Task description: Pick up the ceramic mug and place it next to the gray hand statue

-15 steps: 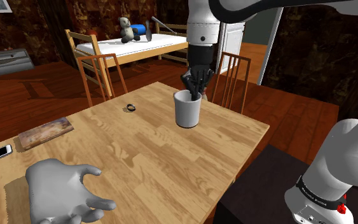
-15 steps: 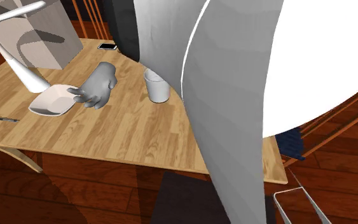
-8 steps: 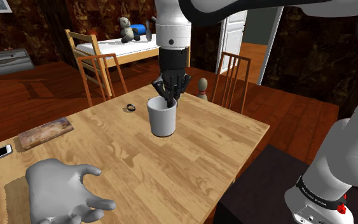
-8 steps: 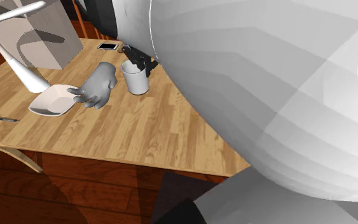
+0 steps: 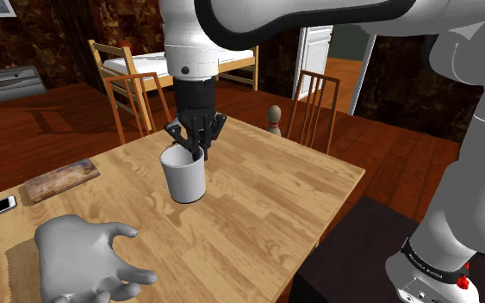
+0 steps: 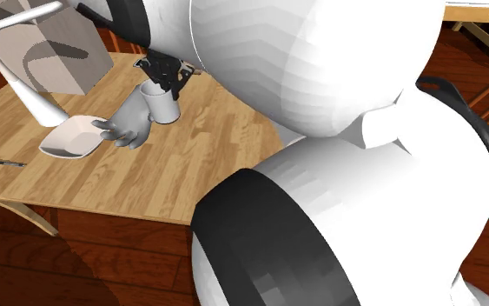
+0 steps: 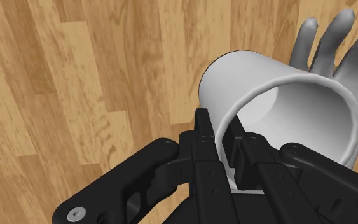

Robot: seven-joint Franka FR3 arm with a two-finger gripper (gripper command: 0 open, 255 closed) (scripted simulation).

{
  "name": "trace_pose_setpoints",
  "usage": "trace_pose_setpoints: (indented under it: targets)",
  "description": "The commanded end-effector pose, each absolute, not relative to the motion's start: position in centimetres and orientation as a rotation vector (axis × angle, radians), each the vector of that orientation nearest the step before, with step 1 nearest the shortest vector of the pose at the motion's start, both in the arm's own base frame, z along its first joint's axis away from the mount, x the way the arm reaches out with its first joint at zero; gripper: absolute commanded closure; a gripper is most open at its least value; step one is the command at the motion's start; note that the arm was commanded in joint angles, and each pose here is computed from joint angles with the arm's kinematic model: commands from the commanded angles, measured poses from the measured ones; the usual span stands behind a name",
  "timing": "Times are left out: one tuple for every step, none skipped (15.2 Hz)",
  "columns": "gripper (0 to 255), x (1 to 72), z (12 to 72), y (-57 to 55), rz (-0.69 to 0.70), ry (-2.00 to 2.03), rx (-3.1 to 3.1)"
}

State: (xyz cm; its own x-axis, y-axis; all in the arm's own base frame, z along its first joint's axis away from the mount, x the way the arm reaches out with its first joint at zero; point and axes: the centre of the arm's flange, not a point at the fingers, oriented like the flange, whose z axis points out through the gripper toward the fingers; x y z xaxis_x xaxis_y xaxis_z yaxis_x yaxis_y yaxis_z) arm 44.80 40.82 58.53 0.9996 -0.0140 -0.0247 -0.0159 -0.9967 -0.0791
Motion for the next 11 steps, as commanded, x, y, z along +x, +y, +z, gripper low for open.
trace_pose_setpoints:
  targets:
    - [255, 44.9, 57.7, 41.0, 0.036, 0.024, -3.061]
    - [255, 44.9, 57.1, 41.0, 0.036, 0.024, -3.061]
    - [255, 44.9, 56.6, 41.0, 0.036, 0.024, -3.061]
    - [255, 44.9, 56.1, 41.0, 0.036, 0.024, -3.061]
    - [255, 44.9, 55.5, 41.0, 0.036, 0.024, -3.061]
    - [255, 44.9, 55.0, 41.0, 0.036, 0.024, -3.061]
    - [255, 44.9, 54.5, 41.0, 0.036, 0.024, -3.061]
    - [255, 44.9, 54.0, 41.0, 0.036, 0.024, -3.061]
    - [255, 44.9, 53.4, 41.0, 0.036, 0.024, -3.061]
    - [255, 44.9, 52.9, 41.0, 0.036, 0.024, -3.061]
    - [255, 44.9, 52.4, 41.0, 0.036, 0.024, -3.061]
